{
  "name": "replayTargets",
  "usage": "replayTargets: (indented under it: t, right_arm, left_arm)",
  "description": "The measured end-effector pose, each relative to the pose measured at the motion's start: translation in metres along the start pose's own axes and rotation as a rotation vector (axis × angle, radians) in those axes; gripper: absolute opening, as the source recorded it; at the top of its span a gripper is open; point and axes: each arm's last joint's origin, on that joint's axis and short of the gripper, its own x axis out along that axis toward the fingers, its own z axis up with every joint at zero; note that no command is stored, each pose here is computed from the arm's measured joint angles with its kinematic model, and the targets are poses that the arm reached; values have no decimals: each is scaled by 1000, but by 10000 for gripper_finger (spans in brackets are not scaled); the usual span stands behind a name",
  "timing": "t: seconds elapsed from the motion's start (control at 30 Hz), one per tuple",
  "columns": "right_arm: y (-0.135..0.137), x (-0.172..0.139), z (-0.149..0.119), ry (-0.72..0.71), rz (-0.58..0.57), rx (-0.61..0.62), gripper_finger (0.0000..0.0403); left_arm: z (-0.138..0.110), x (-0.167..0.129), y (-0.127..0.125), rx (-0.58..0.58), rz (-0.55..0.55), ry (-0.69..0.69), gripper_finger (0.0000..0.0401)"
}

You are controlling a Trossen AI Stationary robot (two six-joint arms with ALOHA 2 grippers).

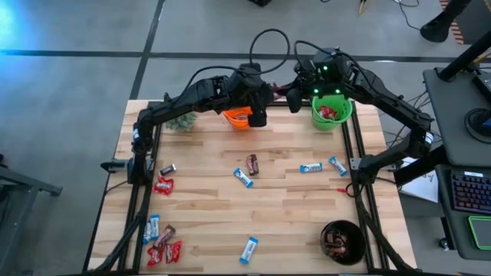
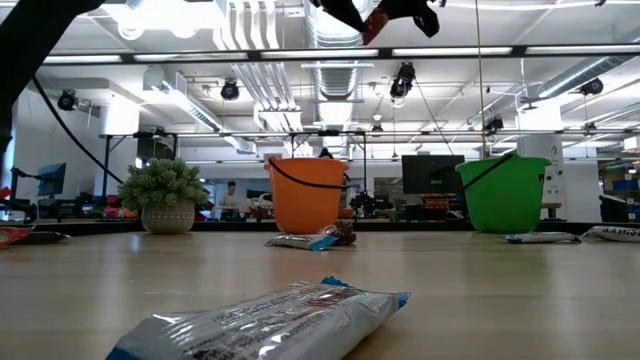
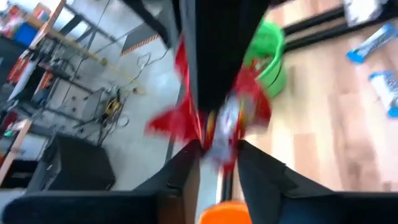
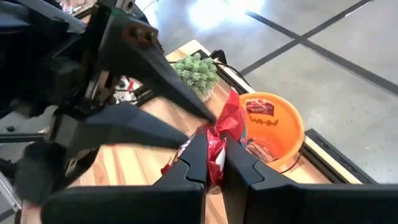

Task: Organize candy in baskets
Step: Put the red candy into the green bucket

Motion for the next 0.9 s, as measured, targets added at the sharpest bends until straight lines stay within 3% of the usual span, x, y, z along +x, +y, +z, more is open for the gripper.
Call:
replayTargets:
  t: [0.3, 0.6, 0.9]
  right_arm:
    - [1, -6, 3, -40, -22, -10, 12]
    - [-5, -13, 0, -20, -123, -3, 12]
    - [-18, -17, -9, 57, -282, 25, 12]
  left_arm:
    - [-10, -2, 1, 44, 99, 154, 150]
    - [-25, -12, 6, 104, 86, 281, 155]
    - [-60, -13, 24, 114, 20, 511, 155]
